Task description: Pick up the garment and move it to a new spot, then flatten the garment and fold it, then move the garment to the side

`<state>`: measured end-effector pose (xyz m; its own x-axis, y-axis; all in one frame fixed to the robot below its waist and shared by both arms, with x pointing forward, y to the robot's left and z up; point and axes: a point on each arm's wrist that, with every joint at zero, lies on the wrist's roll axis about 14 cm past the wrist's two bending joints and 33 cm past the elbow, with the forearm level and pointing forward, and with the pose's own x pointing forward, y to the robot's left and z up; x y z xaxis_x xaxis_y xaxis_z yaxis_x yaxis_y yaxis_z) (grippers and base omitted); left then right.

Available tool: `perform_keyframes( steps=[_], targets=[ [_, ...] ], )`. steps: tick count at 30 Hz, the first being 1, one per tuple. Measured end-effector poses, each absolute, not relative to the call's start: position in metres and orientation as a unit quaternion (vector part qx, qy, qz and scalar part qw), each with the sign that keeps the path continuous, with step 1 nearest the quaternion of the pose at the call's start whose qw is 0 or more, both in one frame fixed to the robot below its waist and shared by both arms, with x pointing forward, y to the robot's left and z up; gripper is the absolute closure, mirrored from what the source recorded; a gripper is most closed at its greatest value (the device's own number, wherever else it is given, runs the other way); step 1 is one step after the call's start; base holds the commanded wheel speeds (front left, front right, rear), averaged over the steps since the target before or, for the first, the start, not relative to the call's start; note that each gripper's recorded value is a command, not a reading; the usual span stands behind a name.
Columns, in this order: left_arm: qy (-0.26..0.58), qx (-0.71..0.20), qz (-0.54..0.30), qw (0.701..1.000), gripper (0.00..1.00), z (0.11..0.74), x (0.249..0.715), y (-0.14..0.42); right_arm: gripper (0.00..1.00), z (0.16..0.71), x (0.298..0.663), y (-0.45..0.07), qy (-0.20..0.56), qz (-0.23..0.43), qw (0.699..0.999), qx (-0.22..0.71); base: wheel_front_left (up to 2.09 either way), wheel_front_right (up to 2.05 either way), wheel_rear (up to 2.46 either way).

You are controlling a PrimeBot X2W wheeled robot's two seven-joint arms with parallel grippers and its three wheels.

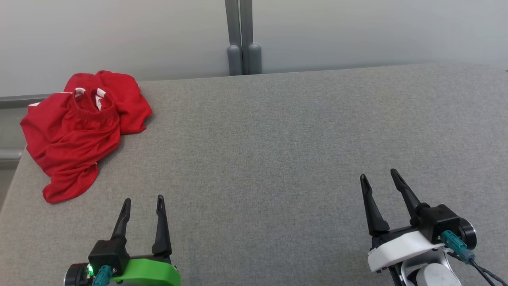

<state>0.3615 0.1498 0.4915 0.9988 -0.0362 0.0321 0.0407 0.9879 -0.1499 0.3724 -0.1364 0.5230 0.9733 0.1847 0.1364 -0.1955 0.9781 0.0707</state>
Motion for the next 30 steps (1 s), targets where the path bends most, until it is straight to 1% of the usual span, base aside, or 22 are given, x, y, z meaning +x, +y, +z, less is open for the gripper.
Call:
perform_keyframes(
  steps=[12,17,21,30],
  targets=[
    [-0.013,-0.075,-0.015,0.997,0.00,0.490,0.359,0.153,0.00,0.524,0.374,-0.135,-0.066,0.098,0.992,0.043,0.00,0.00,0.00],
    [-0.017,-0.074,0.000,0.997,0.00,0.492,0.353,0.162,0.00,0.524,0.378,-0.124,-0.066,0.114,0.990,0.046,0.00,0.00,0.00],
    [-0.021,-0.073,0.027,0.997,0.00,0.494,0.344,0.178,0.00,0.523,0.383,-0.105,-0.064,0.142,0.987,0.049,0.00,0.00,0.00],
    [-0.026,-0.068,0.123,0.990,0.00,0.493,0.303,0.234,0.00,0.522,0.389,-0.031,-0.056,0.247,0.966,0.058,0.00,0.00,0.00]
  ],
)
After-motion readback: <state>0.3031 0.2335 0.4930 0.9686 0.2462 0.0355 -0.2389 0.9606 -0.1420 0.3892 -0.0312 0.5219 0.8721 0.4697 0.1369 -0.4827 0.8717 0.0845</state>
